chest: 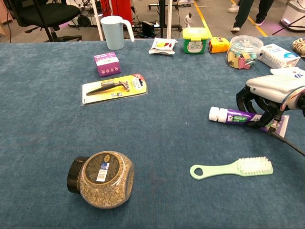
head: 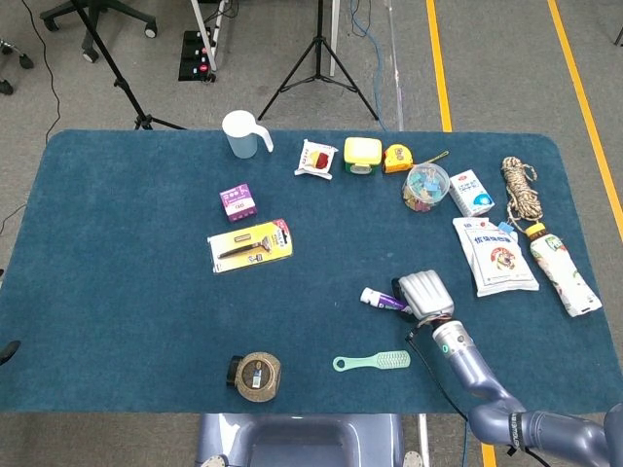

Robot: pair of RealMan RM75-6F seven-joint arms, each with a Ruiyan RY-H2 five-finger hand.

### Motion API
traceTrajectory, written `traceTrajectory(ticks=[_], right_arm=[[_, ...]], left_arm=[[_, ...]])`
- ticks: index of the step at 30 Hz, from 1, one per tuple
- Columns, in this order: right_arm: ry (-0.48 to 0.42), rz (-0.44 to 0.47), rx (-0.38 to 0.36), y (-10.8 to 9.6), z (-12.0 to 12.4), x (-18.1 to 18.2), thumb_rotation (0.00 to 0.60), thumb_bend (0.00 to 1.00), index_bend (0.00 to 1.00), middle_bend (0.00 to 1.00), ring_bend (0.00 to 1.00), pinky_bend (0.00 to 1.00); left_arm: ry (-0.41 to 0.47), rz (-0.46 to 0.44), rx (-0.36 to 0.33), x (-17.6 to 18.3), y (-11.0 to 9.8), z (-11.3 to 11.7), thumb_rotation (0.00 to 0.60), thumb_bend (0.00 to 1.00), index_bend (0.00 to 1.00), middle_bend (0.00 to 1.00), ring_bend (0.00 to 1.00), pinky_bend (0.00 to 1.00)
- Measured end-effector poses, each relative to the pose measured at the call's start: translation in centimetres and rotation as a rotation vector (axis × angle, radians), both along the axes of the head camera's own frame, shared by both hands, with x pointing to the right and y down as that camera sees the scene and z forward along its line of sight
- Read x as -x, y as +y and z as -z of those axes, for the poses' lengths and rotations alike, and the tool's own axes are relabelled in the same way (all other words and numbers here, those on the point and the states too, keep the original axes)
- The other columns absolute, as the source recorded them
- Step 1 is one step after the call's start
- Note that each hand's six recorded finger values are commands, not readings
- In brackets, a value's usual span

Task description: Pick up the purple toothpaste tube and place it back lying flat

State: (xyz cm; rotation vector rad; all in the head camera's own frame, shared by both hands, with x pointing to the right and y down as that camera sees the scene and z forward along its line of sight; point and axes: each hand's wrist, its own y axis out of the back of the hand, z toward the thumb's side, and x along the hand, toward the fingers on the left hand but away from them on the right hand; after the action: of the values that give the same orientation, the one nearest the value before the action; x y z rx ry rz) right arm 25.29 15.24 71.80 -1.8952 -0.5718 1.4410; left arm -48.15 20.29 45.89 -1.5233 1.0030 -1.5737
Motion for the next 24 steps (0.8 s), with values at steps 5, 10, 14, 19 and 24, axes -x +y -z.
traceTrajectory(ticks=[5, 10, 14, 19, 24], right_arm=[[0.003, 0.008, 0.006, 0.4, -0.2, -0.2, 0.600, 0.98, 0.70, 0.65, 0.68, 0.73], [0.005, 0.023, 0.021, 0.5, -0.3, -0.2, 0.600, 0.98, 0.64, 0.60, 0.62, 0.73], [-0.015, 0.013, 0.027, 0.1, 0.0, -0.1, 0.600, 0.98, 0.70, 0.66, 0.70, 0.81], [-0.062, -0.011, 0.011, -0.3, 0.9, 0.0, 0.600, 0.99, 0.72, 0.71, 0.75, 0.86], [-0.091, -0.012, -0.010, -0.5, 2.2, 0.2, 0.600, 1.00, 0.73, 0.73, 0.77, 0.88]], left_arm=[[0.002, -0.004, -0.003, -0.1, 0.0, 0.0, 0.600, 0.18, 0.09, 0.00, 0.00, 0.00], [-0.001, -0.002, -0.005, 0.0, 0.0, 0.2, 0.600, 0.18, 0.09, 0.00, 0.00, 0.00], [-0.002, 0.006, -0.007, 0.2, 0.2, 0.3, 0.600, 0.18, 0.09, 0.00, 0.00, 0.00], [0.007, -0.005, 0.009, -0.2, 0.1, -0.1, 0.600, 0.18, 0.09, 0.00, 0.00, 0.00], [0.034, -0.061, 0.047, -1.8, -0.2, -1.1, 0.600, 0.18, 0.09, 0.00, 0.00, 0.00]])
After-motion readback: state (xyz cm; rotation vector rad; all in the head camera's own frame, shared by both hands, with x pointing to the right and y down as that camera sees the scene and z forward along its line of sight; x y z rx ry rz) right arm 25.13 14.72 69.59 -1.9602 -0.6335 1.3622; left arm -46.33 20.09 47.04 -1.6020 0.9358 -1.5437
